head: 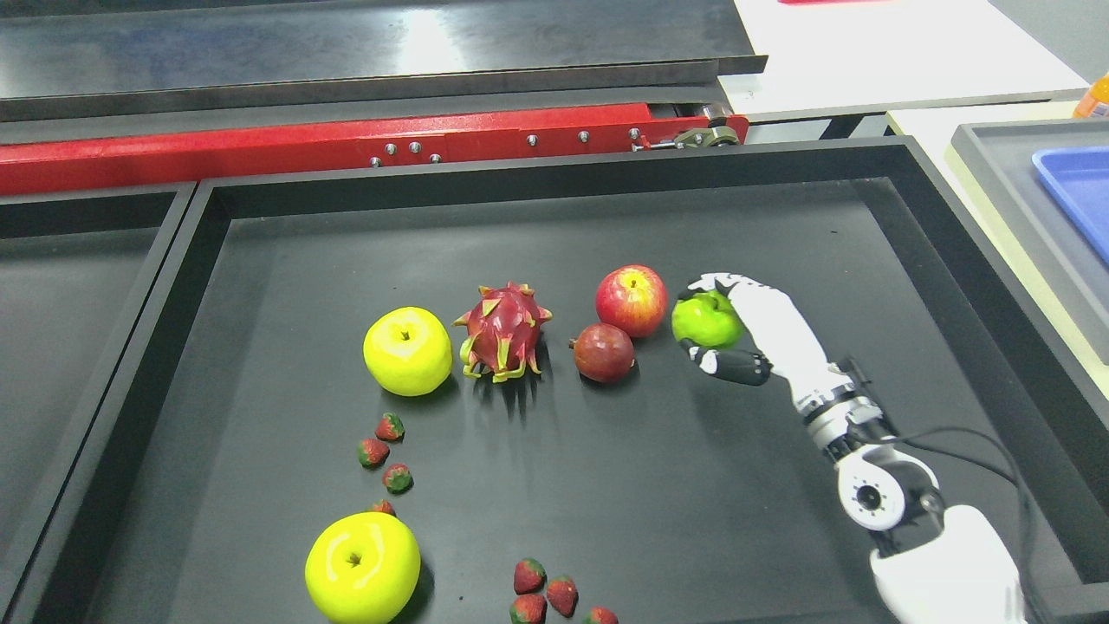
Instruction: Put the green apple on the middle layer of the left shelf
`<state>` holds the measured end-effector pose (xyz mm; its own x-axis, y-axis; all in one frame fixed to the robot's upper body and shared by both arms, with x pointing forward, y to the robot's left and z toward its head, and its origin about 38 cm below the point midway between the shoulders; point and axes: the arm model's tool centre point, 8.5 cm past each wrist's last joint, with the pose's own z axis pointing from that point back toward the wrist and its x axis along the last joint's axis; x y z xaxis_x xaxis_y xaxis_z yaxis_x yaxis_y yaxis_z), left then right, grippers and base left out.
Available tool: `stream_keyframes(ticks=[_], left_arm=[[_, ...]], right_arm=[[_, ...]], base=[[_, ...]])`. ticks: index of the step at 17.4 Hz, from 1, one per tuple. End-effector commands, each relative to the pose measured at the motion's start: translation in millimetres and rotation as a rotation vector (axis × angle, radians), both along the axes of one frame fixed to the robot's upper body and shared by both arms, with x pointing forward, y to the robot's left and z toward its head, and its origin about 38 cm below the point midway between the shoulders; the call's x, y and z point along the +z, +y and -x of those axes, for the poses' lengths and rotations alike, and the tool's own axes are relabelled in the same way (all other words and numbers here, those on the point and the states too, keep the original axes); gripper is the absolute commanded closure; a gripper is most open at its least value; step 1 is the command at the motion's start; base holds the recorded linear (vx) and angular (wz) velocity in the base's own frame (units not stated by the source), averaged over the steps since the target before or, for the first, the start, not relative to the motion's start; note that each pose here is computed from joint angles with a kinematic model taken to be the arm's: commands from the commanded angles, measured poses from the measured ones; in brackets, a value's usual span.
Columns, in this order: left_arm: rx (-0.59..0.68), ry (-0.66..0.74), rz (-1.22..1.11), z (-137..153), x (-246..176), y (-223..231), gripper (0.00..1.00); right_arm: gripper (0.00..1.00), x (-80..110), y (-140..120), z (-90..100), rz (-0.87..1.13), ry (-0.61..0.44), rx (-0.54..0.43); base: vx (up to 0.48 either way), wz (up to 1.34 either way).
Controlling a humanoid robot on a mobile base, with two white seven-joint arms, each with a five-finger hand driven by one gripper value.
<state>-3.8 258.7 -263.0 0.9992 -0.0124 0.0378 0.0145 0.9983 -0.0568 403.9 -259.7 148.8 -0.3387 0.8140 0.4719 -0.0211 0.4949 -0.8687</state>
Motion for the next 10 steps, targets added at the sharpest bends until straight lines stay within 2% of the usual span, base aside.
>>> stream_keyframes(ticks=[1,2,3,4,5,7,10], left_arm=[[-0.001,0.001,-0.018,0,1,11,0.0],[0.0,0.002,-0.018,0,1,11,0.0],[-0.001,0.001,-0.018,0,1,11,0.0],[-0.001,0.0,-0.018,0,1,11,0.0],[-0.001,0.0,-0.018,0,1,11,0.0],[-0.001,0.001,-0.018,0,1,11,0.0],[-0.001,0.001,-0.018,0,1,11,0.0]], right_arm=[[0.92,-36.8,68,-22.2,0.024,0.13,0.15],[0.79,-43.2,67,-18.4,0.017,0.155,0.152],[0.36,-55.4,65,-12.0,0.019,0.205,0.146],[0.0,-68.1,62,-4.8,0.008,0.261,0.131],[0.0,-71.9,59,-1.0,-0.023,0.279,0.118],[0.0,-66.3,46,-2.4,-0.085,0.274,0.09],[0.0,-36.2,13,-5.3,-0.351,0.182,0.055]], base=[[0.0,0.0],[0.0,0.0],[0.0,0.0],[0.0,0.0],[0.0,0.0],[0.0,0.0],[0.0,0.0]])
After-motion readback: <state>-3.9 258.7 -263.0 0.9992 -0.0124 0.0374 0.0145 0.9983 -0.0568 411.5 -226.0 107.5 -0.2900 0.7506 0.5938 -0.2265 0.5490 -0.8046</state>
